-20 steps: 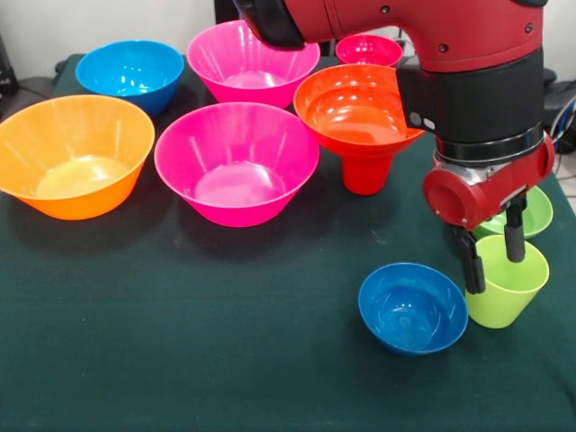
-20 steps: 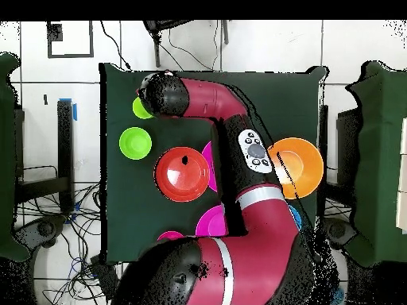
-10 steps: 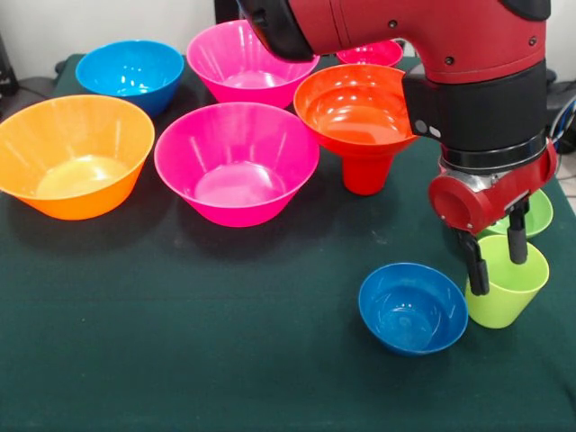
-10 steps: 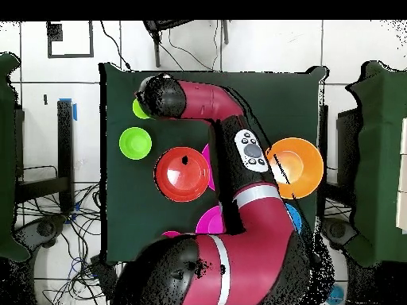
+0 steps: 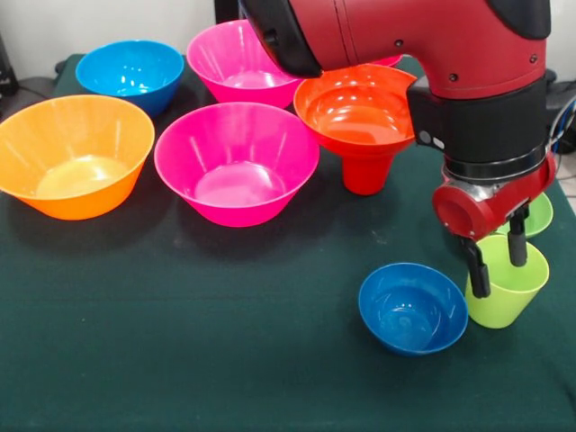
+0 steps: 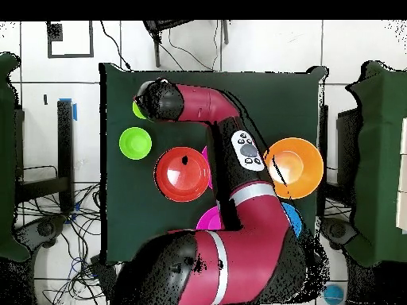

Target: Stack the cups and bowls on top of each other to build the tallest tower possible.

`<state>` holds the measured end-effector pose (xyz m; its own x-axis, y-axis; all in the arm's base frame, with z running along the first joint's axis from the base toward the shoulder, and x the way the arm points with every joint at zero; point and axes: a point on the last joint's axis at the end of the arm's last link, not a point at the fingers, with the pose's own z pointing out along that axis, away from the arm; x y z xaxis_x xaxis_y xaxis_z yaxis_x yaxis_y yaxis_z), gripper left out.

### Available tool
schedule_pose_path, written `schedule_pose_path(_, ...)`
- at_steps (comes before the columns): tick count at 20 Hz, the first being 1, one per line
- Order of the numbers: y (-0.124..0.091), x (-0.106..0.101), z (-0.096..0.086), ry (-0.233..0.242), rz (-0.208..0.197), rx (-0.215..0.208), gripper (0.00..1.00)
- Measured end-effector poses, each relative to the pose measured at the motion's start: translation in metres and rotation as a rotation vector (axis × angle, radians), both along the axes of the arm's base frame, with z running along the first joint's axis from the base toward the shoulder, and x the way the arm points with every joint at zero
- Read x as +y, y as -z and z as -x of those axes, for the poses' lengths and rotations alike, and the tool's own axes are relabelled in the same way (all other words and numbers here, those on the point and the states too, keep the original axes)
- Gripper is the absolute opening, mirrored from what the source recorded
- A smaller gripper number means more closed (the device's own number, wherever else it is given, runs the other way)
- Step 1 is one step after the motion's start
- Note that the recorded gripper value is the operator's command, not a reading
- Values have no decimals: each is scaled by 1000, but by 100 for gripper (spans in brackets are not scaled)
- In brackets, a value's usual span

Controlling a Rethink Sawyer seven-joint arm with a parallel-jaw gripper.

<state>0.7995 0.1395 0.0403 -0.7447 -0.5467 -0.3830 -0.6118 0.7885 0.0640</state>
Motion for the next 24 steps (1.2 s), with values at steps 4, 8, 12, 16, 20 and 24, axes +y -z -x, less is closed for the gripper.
schedule_pose_path(4, 7, 1, 3, 0, -3, 10, 100)
schedule_pose_path(8, 17, 2, 7, 0, -7, 25, 100)
schedule_pose_path(12, 27, 3, 12, 1, -11, 40, 100)
schedule_pose_path(16, 35, 4, 15, 1, -13, 52, 100)
schedule_pose_path(20, 43, 3, 19, 1, -11, 65, 100)
schedule_pose_path(24, 51, 2, 24, 1, -5, 77, 100)
